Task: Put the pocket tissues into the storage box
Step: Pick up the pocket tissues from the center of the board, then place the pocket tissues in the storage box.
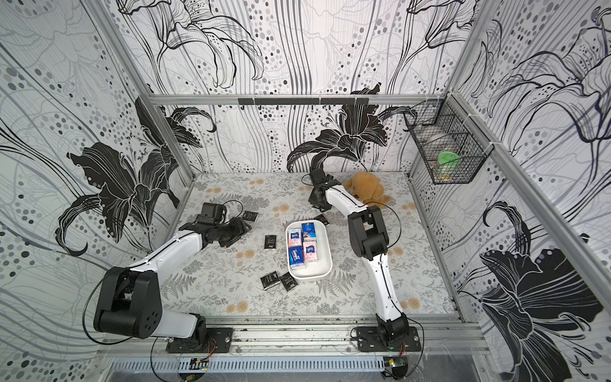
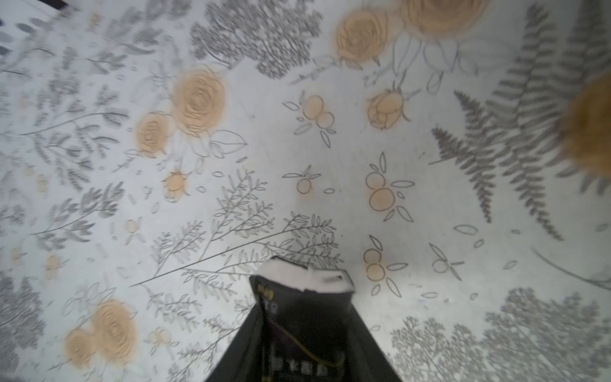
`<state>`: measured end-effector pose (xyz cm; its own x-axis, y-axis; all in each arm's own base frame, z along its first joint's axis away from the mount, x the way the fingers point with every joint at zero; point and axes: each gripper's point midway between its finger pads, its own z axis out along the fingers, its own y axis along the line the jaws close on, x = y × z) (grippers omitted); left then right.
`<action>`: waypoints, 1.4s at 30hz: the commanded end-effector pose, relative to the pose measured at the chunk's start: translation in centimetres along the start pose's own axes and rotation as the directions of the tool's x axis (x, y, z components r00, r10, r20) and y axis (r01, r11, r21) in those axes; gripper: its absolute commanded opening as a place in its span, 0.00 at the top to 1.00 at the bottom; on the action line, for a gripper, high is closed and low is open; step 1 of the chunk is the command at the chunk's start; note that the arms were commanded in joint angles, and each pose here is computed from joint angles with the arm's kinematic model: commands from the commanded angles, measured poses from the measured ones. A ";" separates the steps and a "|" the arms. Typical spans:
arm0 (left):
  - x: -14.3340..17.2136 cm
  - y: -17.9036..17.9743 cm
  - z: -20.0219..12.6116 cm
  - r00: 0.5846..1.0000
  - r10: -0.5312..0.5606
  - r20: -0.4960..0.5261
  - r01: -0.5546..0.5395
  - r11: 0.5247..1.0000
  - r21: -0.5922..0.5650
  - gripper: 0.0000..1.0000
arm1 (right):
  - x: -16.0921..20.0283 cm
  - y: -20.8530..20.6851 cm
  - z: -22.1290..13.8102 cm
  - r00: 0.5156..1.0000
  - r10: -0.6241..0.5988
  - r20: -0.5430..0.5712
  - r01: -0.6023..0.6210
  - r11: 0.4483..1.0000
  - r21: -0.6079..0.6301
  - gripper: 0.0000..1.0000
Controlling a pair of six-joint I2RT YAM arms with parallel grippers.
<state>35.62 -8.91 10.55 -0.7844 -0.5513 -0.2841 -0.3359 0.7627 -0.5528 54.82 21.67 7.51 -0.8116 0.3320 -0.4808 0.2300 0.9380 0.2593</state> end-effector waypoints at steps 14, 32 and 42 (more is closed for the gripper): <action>1.7 -4.8 -0.5 0.998 0.047 -0.041 -0.043 0.994 0.104 0.36 | 2.2 0.2 -14.4 0.966 -0.257 0.013 0.254 0.943 -0.215 0.62; 2.0 -7.4 -0.1 0.996 0.080 -0.044 -0.076 0.994 0.085 0.36 | 12.5 -1.3 -14.8 0.960 -0.255 -0.112 0.209 0.926 -0.313 0.59; 1.9 -6.1 -1.1 0.997 0.069 -0.025 -0.067 0.996 0.063 0.36 | 13.2 -1.0 -11.6 0.948 -0.273 -0.163 0.218 0.932 -0.289 0.54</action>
<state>35.63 -15.04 13.45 -0.8373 -0.4746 -0.2713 -0.2487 0.7726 -0.5841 36.79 23.22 9.89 -0.9285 0.0401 -0.3690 -0.1051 0.9250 0.3650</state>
